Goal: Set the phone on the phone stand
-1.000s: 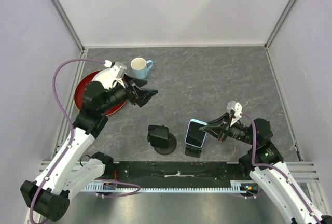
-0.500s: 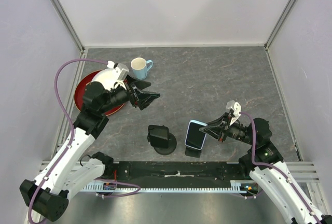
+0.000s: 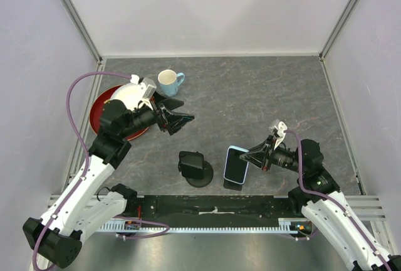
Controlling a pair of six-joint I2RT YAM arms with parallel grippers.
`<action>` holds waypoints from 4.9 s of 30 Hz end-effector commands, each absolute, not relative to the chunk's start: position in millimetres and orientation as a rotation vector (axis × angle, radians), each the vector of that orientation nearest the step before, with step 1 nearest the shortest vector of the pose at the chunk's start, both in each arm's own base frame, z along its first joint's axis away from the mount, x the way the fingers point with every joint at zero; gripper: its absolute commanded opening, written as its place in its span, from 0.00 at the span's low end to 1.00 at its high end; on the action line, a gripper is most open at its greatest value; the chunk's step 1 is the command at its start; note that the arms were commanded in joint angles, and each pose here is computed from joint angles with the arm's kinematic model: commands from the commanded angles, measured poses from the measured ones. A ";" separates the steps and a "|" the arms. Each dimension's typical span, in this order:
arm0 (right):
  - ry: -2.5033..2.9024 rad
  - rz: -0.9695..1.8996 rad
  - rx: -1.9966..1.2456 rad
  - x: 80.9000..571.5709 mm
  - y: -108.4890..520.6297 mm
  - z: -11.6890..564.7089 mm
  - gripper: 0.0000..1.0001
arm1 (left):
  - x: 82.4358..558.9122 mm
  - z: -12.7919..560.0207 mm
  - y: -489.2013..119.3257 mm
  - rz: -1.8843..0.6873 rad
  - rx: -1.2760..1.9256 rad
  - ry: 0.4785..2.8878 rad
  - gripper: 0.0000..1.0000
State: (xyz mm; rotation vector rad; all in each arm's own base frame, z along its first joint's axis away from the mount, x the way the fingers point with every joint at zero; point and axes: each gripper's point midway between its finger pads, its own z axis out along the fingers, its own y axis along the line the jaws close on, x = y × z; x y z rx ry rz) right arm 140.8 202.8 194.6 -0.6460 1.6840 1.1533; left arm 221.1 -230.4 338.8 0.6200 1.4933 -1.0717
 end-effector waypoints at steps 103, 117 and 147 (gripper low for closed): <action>2.286 -0.034 0.295 164.5 198.4 182.8 0.98 | 218.0 358.9 -226.4 -1.016 0.619 1.435 0.83; 2.296 -0.002 0.288 165.7 207.5 160.7 0.98 | 218.5 357.3 -227.5 -1.017 0.619 1.441 0.83; 2.673 0.255 0.176 87.0 216.3 127.2 0.98 | 217.7 351.5 -236.3 -1.054 0.640 1.478 0.82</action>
